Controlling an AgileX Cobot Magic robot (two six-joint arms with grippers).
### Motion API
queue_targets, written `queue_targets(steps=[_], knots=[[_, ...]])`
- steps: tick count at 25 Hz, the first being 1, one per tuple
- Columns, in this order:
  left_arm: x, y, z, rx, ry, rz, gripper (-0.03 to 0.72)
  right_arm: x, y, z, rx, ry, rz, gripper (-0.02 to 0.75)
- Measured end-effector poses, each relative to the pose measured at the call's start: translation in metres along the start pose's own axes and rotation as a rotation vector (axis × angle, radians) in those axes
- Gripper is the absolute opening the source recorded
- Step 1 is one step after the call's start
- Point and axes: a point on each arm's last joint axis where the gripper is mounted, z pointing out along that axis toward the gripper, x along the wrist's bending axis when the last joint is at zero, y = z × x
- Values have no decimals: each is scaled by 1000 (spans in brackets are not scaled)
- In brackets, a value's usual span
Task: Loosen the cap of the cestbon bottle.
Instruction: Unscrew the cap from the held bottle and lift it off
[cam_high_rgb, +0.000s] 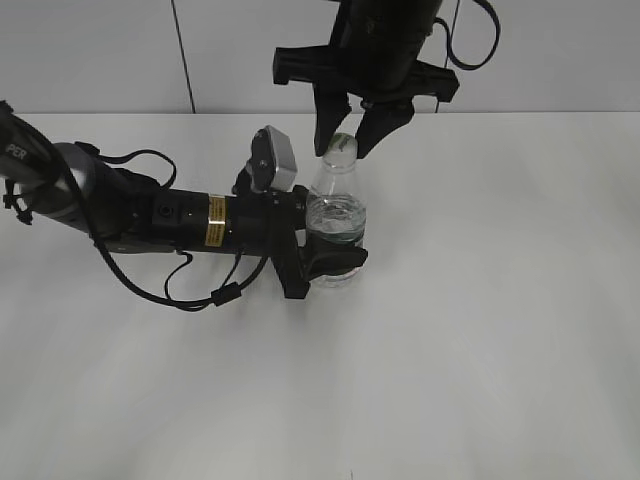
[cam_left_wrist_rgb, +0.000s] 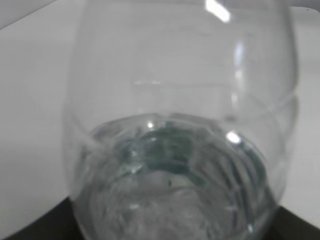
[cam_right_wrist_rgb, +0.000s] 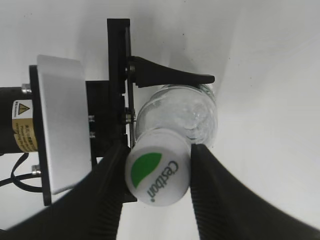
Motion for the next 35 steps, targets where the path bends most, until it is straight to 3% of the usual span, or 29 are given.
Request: queue_targets(steps=[4,10,17,35], knots=[[0,0,0,0,0,0,412,0,0,0,0,0,-73,301],[0,-1,0,9,1,-1,412,-2,1,0,-2,-22,-430,301],[0,-1,0,14,1,2,412,-3,1,0,2,-35,-726,301],[0,-2,0,17,0,-4,412,-2,2,-2,7,-43,-1112,296]])
